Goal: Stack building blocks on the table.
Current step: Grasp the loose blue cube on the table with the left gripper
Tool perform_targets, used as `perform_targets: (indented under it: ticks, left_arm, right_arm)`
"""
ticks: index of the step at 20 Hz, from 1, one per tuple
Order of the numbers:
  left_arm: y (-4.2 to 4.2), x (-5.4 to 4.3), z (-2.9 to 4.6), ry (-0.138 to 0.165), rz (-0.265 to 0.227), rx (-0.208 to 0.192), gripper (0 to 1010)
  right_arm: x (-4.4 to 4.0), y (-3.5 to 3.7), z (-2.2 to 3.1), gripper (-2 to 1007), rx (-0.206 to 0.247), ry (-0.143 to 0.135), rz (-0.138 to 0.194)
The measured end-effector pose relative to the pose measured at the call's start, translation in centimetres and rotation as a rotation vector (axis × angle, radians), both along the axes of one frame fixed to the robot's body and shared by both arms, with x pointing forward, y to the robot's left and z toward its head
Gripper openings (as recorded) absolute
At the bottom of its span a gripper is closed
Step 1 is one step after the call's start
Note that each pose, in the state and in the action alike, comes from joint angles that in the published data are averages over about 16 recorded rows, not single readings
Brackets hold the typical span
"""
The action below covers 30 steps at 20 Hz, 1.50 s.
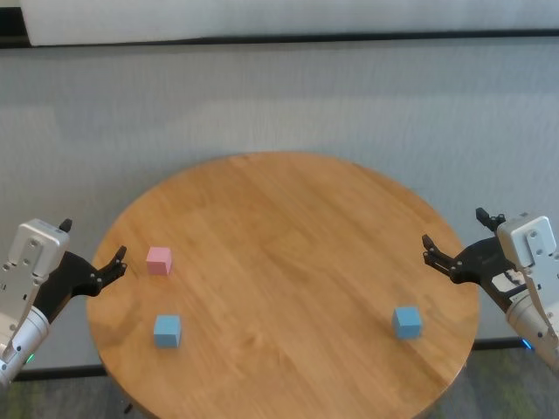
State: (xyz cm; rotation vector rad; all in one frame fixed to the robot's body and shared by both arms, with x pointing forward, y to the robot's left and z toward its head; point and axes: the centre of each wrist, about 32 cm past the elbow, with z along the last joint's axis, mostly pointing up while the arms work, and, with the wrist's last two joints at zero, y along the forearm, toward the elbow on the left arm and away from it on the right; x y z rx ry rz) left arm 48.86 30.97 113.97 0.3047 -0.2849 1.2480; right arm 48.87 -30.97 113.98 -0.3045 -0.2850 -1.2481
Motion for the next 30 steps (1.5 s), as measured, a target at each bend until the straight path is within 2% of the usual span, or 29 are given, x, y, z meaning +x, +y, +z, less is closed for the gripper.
perform_targets:
  ticks: [30]
  left_arm:
    - [0.0, 0.0, 0.0, 0.0, 0.0, 0.0, 1000]
  right_arm:
    - [0.0, 0.0, 0.0, 1005, 0.0, 0.0, 0.0]
